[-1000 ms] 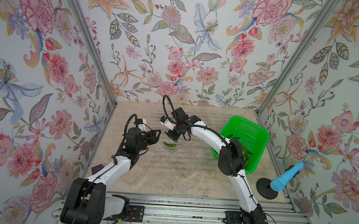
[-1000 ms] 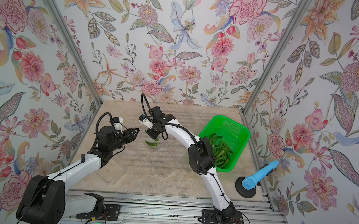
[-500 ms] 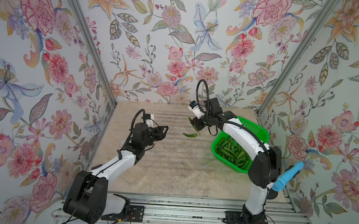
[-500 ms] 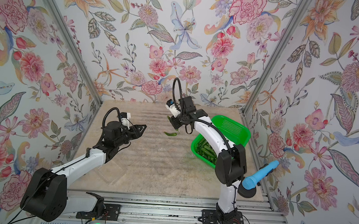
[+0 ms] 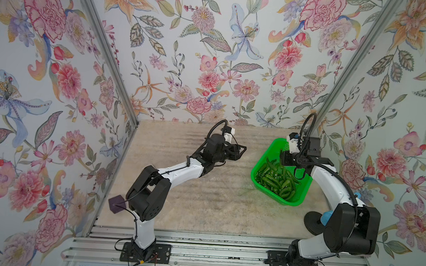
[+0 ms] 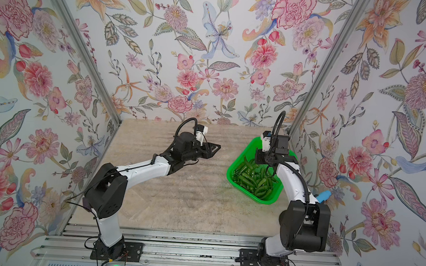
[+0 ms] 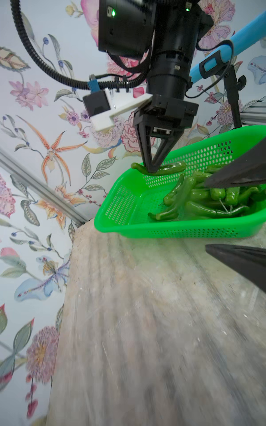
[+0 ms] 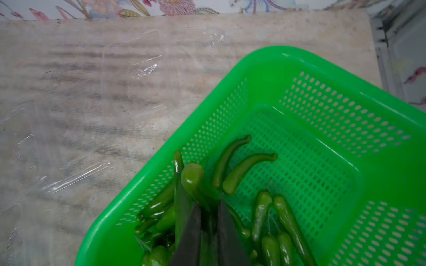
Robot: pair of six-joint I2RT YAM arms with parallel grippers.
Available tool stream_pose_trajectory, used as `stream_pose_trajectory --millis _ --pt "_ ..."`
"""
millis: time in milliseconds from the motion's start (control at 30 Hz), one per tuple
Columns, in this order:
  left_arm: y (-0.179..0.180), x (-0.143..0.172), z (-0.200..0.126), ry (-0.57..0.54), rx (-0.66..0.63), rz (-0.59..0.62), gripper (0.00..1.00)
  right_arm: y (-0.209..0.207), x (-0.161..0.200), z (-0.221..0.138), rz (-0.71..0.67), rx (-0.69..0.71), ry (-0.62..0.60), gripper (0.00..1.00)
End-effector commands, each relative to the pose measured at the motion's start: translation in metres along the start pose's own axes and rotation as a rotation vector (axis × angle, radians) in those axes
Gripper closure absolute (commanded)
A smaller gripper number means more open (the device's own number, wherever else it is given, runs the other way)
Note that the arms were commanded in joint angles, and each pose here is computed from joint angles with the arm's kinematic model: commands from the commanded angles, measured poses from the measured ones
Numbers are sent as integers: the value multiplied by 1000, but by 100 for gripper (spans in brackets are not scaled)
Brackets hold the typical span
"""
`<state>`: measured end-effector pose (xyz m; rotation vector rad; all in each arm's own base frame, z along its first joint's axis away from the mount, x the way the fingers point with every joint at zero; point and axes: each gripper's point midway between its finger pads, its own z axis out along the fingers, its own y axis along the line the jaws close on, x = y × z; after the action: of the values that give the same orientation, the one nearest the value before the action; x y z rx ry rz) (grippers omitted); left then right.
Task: Take small green peppers out of containers
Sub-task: Place the green pepper in the basket.
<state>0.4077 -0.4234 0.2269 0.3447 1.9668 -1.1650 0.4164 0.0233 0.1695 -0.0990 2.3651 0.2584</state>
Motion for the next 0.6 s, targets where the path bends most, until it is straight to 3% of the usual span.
stream_pose_trajectory --millis 0,67,167,233,300,367,467,533,567 --pt "-23 18 29 74 55 69 57 -9 -7 0 70 -6 -71 92" --pt "-32 23 42 92 79 80 57 -18 6 8 109 -9 -45 91" --pt "-31 29 49 107 74 85 57 -18 19 14 116 -12 -21 79" --pt "-24 30 46 110 37 103 57 -18 22 13 116 -8 -20 53" --pt "-18 31 39 113 -2 125 57 -13 23 8 101 -15 -30 42" --pt "-10 28 26 98 -48 149 57 -7 20 0 78 -27 -54 31" --pt "9 18 0 61 -143 182 56 7 13 -14 35 -45 -95 25" --pt "25 7 -25 27 -217 197 56 20 7 -23 -1 -68 -132 1" --pt "35 0 -41 3 -262 207 56 28 5 -27 -22 -81 -153 0"
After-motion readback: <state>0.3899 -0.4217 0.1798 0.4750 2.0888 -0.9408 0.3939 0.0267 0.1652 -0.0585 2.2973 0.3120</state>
